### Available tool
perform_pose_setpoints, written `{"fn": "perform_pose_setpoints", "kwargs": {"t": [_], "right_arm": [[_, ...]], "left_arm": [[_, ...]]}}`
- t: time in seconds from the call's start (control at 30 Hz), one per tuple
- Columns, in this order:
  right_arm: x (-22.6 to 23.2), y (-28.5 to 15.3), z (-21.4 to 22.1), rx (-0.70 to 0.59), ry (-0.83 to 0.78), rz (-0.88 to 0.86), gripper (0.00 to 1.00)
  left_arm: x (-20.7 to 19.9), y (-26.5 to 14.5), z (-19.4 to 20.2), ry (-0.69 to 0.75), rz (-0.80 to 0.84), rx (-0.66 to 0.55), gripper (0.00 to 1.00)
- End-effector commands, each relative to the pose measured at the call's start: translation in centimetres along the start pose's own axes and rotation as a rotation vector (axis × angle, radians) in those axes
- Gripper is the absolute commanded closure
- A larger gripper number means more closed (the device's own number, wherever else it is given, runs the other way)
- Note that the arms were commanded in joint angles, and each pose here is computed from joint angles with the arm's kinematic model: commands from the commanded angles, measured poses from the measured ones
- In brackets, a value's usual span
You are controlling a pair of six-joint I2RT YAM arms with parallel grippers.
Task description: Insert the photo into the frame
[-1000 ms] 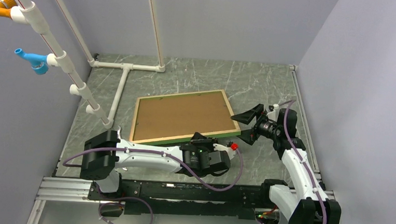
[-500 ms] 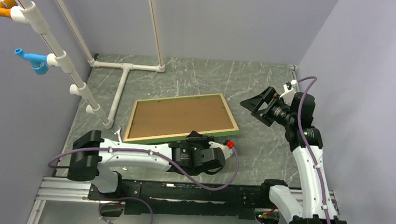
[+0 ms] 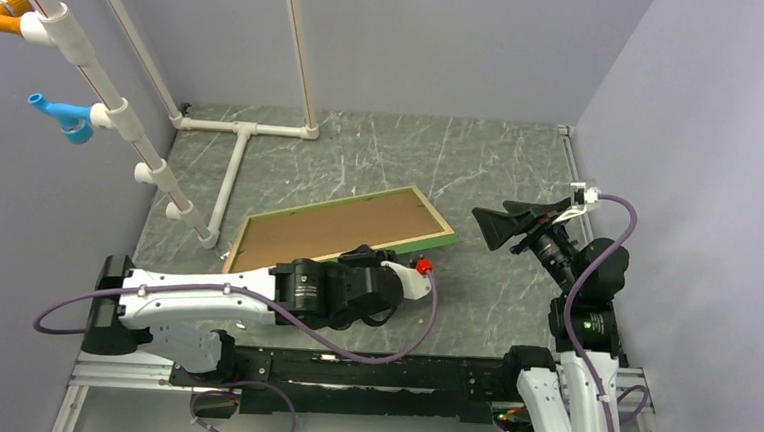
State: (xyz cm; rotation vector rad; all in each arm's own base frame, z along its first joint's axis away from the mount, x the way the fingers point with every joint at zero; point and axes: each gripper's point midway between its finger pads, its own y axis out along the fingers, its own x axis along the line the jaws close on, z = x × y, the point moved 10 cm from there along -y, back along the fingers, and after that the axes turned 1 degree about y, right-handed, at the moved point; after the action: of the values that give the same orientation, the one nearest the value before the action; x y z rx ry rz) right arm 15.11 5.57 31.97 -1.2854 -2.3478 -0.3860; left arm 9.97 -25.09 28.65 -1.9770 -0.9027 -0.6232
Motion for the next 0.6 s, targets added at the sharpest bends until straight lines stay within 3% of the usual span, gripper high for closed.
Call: {"fn": "perform_pose_setpoints", "kwargs": {"t": [0.0, 0.3, 0.57], "right_arm": [[0.4, 0.3, -1.3, -0.102, -0.195, -0.106, 0.0], [2.1, 0.4, -1.1, 0.106, -0.393, -0.517, 0.01], [2.3, -1.0, 0.5, 0.019, -0.696, -0.688, 0.0]], "left_arm": [[3.3, -2.3, -1.8, -0.185, 0.019, -0.153, 1.0], [5.3, -3.3, -0.6, -0.284, 0.151, -0.223, 1.0], [6.6, -3.5, 0.0, -0.34, 0.173, -0.238, 1.0]]}}
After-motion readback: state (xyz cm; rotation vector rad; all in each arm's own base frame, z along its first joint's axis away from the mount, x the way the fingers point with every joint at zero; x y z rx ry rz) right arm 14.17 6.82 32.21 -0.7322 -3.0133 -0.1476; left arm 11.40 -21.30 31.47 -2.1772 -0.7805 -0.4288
